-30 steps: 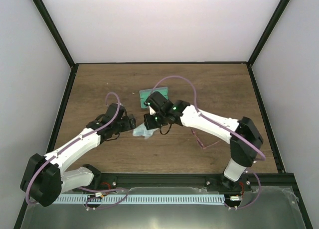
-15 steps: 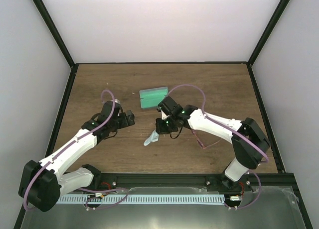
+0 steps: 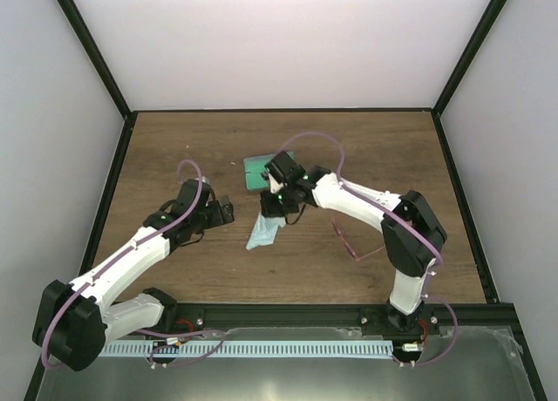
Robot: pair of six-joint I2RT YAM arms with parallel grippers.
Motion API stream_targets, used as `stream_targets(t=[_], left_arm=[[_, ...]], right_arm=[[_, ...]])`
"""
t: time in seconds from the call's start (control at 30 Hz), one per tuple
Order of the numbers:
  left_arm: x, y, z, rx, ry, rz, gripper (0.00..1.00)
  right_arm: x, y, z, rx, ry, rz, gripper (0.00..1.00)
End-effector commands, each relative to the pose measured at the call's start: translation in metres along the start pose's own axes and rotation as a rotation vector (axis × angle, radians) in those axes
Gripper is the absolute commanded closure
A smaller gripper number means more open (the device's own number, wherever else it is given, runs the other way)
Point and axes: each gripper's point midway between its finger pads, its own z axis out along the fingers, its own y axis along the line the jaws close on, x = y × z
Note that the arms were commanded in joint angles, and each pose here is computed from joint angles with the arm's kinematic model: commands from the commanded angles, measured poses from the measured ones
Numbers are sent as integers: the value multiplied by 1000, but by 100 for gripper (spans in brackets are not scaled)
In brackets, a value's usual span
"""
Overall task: Organize the sunglasses
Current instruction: Place the glasses cleaning cloth at the center of the board.
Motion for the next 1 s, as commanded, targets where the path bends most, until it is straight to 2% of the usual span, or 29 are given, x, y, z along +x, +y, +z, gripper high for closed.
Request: stream_targets(t=[0.0,0.1,0.2,0.57,0.67,0.77,0.9,0.97], left_arm=[[-2,2,-2,-5,-11,-1,0],[-7,1,-2,-6,-22,-8,1],[-11,0,-1,-16,-26,-10,1],[-2,0,14,-19,15,-2,1],[-3,-3,17,-13,20,1,1],[-4,-5,21,-7,27,4,1],[-3,-13,25,20,45,14,1],[-2,-19,26,47,53,20,7]], right_arm=[[-47,55,-34,-124,-90,-85,99],[-52,67,-42,-164,-98,-94,99],[-38,55,-38,-145,-78,-76,99],[76,-34,8,-40,98,63,98],[93,-47,13,-22,128,78,92],[90,-47,10,-4,122,70,72],[62,-46,-10,72,29,42,71],[46,-43,-23,108,-20,28,71]])
